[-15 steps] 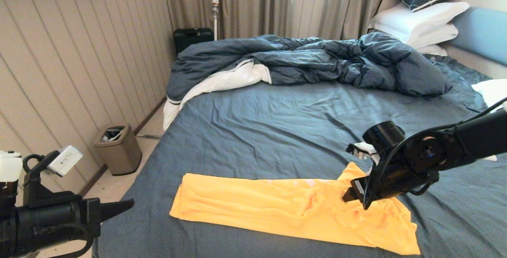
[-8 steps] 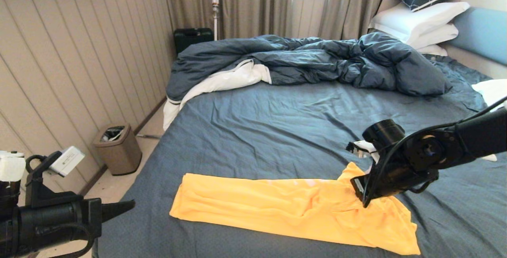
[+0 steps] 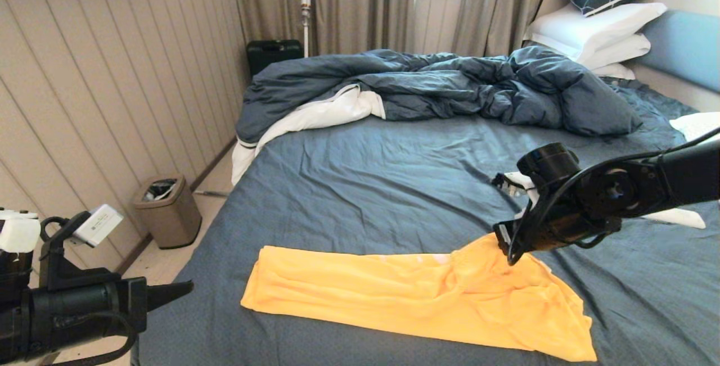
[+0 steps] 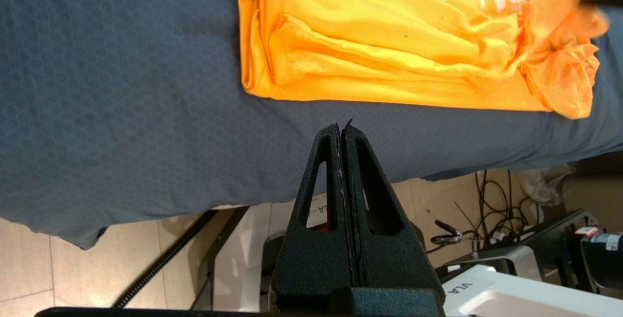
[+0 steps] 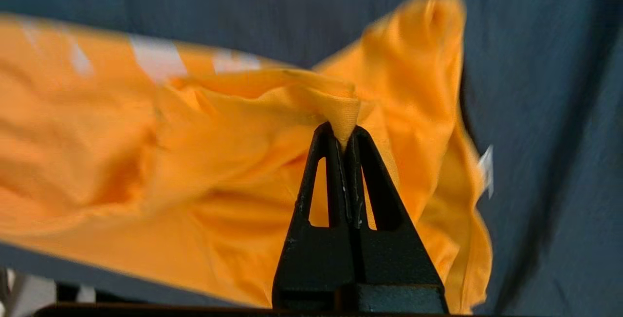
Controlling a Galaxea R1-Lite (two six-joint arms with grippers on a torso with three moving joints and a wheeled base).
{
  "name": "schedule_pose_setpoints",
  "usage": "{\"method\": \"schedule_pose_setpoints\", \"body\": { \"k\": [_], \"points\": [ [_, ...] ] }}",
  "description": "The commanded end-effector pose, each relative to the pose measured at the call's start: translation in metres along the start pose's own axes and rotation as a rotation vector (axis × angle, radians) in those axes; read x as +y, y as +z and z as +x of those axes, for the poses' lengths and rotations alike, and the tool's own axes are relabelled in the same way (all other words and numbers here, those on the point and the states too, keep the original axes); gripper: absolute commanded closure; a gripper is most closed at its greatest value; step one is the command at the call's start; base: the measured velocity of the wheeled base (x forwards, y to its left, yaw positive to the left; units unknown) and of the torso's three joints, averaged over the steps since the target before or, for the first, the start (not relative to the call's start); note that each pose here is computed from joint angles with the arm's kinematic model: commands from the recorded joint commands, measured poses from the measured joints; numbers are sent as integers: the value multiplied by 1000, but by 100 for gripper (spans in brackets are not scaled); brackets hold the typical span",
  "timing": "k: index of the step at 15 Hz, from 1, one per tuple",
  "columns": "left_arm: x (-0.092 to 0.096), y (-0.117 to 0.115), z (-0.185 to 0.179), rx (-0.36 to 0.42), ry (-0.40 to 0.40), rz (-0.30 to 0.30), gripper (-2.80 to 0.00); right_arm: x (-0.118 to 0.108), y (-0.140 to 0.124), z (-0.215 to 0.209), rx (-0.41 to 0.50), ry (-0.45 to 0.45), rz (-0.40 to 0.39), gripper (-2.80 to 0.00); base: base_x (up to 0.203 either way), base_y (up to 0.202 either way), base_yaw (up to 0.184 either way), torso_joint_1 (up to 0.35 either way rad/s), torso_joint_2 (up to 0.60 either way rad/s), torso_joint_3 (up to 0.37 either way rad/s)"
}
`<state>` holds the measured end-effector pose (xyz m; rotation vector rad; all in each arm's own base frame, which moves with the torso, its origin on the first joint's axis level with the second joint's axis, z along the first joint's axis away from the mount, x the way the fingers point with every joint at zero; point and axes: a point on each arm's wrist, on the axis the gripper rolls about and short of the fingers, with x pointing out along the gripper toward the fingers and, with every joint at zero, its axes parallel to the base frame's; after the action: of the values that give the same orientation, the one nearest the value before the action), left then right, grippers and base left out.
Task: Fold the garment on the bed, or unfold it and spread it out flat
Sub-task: Unford the yellow T-shirt
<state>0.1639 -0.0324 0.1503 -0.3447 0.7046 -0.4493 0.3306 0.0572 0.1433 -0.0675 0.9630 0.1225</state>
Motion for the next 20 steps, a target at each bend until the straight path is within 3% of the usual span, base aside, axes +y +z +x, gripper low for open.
{"method": "schedule_pose_setpoints", "body": {
  "k": [1,6,12,15,20],
  "points": [
    [0,0,1,2,-2,-2,0,1,22,1,-59,0,20,0,0,0,0,0,0,0],
    [-1,1,-1,-9,-5,3,0,7,77,44,-151,-89,82,0,0,0,0,0,0,0],
    [-1,0,-1,-9,-10,5,0,15,109,95,-231,-211,150,0,0,0,0,0,0,0],
    [-1,-1,-2,-11,-12,7,0,26,108,111,-236,-230,127,0,0,0,0,0,0,0],
    [-2,-2,-4,-14,-16,7,0,22,104,123,-223,-266,133,0,0,0,0,0,0,0]
  ]
}}
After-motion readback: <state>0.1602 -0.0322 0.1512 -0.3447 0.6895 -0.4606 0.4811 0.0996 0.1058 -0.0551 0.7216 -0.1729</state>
